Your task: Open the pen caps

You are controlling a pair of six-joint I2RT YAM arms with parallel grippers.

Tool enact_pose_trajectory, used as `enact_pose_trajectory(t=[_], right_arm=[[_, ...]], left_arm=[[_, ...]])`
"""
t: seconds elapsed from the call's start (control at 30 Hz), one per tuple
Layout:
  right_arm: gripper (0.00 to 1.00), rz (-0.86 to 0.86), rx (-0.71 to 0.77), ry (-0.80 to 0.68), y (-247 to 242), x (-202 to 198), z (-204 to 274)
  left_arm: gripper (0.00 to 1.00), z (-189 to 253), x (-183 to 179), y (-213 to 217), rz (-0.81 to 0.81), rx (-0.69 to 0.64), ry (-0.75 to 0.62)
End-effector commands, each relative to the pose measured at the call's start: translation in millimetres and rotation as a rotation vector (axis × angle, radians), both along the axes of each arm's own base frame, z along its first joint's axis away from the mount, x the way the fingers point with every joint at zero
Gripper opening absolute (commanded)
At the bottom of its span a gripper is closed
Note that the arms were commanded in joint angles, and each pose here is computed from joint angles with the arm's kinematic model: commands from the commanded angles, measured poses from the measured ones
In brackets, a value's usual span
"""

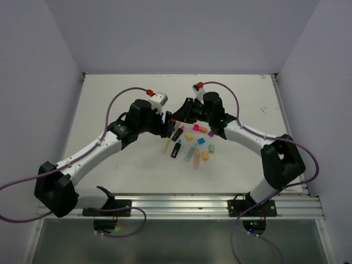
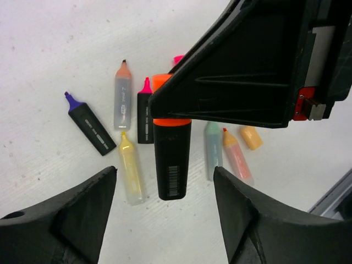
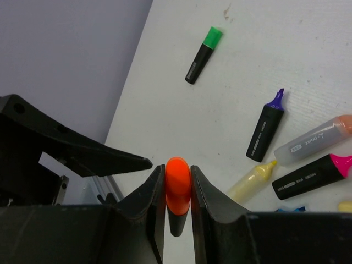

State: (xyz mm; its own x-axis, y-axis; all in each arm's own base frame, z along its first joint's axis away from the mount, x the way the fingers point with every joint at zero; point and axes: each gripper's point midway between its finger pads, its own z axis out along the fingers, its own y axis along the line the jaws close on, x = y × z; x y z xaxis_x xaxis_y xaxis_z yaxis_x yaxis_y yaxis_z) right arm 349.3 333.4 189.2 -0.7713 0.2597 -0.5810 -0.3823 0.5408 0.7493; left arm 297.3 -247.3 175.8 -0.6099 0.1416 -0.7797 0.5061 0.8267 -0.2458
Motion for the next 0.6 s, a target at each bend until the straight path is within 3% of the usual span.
enact_pose_trajectory(t=[0.0, 0.2, 0.57], right_arm=[[0.0, 0.051, 0.019, -0.134, -7, -7, 34], [0.0, 0.146, 0.098, -0.234, -8, -20, 64], [0.0, 0.319, 0.248, -0.357, -1, -48, 101]], left_arm=[[0.76, 30, 0, -3, -0.064, -0.135, -0.044], [0.73, 49, -11, -9, -0.216, -0.313, -0.05], [0.58, 71, -29, -27, -0.38, -0.432, -0.106]])
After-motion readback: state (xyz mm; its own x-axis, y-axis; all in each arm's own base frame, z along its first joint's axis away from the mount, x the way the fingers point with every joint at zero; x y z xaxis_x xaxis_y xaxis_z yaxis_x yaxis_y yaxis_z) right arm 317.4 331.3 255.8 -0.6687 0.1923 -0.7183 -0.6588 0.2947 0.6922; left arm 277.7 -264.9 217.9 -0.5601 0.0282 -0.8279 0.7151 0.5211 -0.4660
